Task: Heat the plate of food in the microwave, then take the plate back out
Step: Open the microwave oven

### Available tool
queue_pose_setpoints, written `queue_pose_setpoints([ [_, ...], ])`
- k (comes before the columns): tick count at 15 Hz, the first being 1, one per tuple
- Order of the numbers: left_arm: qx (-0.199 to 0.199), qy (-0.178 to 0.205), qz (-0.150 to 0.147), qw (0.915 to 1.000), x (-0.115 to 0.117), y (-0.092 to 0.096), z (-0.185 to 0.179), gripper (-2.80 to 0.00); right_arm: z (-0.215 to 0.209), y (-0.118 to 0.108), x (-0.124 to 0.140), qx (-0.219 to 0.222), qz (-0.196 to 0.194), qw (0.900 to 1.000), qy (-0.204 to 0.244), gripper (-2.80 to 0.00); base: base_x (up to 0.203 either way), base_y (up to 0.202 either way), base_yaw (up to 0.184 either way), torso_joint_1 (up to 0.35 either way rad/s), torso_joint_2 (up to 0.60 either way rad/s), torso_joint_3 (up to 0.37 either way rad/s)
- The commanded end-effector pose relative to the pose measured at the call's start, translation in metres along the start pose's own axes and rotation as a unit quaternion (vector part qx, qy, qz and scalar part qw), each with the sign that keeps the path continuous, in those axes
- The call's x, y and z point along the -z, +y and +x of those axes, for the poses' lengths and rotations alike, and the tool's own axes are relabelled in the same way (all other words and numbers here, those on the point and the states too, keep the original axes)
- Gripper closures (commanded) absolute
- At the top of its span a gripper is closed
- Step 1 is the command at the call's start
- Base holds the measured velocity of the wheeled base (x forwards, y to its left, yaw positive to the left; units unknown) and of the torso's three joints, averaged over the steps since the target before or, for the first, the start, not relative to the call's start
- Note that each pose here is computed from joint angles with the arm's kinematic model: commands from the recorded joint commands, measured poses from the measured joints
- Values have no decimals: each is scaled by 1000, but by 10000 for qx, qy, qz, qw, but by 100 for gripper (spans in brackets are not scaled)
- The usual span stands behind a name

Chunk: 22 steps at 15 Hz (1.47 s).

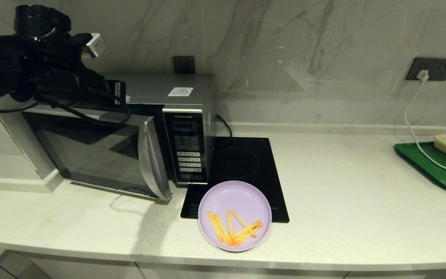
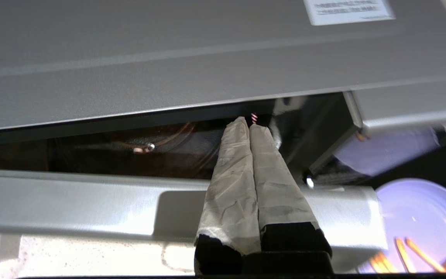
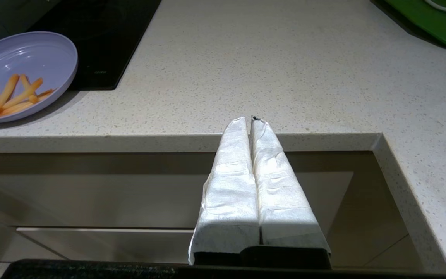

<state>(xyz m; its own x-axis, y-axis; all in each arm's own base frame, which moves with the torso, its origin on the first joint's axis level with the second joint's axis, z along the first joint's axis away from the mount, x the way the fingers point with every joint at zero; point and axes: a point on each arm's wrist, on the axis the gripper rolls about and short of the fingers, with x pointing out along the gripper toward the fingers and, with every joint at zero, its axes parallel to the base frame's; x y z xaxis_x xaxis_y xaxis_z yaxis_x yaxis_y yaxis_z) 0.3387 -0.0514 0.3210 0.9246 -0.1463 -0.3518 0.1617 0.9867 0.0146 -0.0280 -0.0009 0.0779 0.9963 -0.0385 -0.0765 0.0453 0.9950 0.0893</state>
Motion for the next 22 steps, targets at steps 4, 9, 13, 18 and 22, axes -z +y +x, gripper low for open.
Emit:
queue_pose_setpoints([
  [4, -29, 289, -24, 9996, 8, -2, 20, 0, 0, 0, 0, 0, 4, 10000, 8, 0, 0, 0, 0, 0, 0, 0],
  [9, -98, 453, -75, 9989, 10, -2, 15, 0, 0, 0, 0, 0, 4, 10000, 8, 0, 0, 0, 0, 0, 0, 0],
  [13, -305, 627, -90, 9975, 9, 0, -1, 0, 0, 0, 0, 0, 4, 10000, 8, 0, 0, 0, 0, 0, 0, 0],
  [18, -429, 757, -247, 9959, 9, 7, -37, 0, 0, 0, 0, 0, 4, 10000, 8, 0, 0, 0, 0, 0, 0, 0],
  [22, -693, 928, -397, 9925, 23, 21, -66, 0, 0, 0, 0, 0, 4, 10000, 8, 0, 0, 0, 0, 0, 0, 0],
])
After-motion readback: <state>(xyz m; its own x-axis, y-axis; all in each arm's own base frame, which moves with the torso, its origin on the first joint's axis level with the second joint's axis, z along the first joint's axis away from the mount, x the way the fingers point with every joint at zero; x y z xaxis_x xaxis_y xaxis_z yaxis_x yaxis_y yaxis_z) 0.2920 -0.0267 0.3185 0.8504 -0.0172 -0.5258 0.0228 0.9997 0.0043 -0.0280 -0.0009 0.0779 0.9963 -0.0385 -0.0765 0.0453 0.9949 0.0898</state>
